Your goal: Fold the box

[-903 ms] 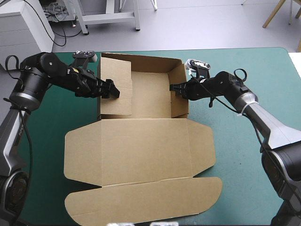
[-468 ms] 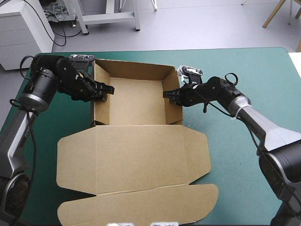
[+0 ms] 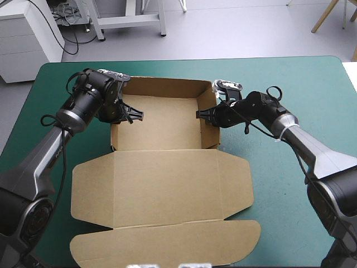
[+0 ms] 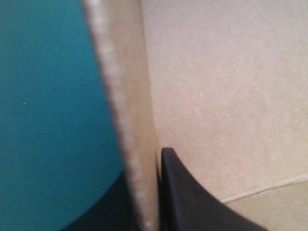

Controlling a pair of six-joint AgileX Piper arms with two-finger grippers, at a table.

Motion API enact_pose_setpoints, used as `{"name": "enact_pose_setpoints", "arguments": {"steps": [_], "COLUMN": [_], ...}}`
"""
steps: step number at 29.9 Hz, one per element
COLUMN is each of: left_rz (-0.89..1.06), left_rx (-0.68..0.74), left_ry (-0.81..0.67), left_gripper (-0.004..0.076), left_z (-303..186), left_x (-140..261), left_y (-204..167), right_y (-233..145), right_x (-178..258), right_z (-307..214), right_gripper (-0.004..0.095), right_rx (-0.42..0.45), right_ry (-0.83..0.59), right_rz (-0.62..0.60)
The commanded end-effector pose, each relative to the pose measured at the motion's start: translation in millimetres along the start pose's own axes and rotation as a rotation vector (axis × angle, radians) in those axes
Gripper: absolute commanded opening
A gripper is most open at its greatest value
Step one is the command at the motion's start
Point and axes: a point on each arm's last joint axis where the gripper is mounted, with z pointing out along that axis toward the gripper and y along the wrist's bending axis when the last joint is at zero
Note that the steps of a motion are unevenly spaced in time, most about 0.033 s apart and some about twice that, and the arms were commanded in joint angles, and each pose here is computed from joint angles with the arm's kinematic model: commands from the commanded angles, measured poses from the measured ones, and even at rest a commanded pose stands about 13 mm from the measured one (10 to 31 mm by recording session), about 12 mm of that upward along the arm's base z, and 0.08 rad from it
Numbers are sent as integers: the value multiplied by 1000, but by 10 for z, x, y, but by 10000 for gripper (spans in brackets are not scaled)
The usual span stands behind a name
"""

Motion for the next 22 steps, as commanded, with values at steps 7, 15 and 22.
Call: {"name": "enact_pose_setpoints", "arguments": {"steps": [7,15,22], "left_rz": [41,36,24], "left_rx": [51,91,191], "left_ry": [49,129,187], "left_gripper": [-10,-10,-10], "left_z": [2,308,590], "left_x": [19,-12,-29], "left_y": [-147,-275,-447], "right_y": [122,-34,-66], "right_x": [-58,1,12], "right_z": [-325,-497,-538], "right_gripper": [-18,-18,-18], "right_rx": [13,246,295], "right_ry": [9,138,179], "right_rz": [-66,-137,-152]}}
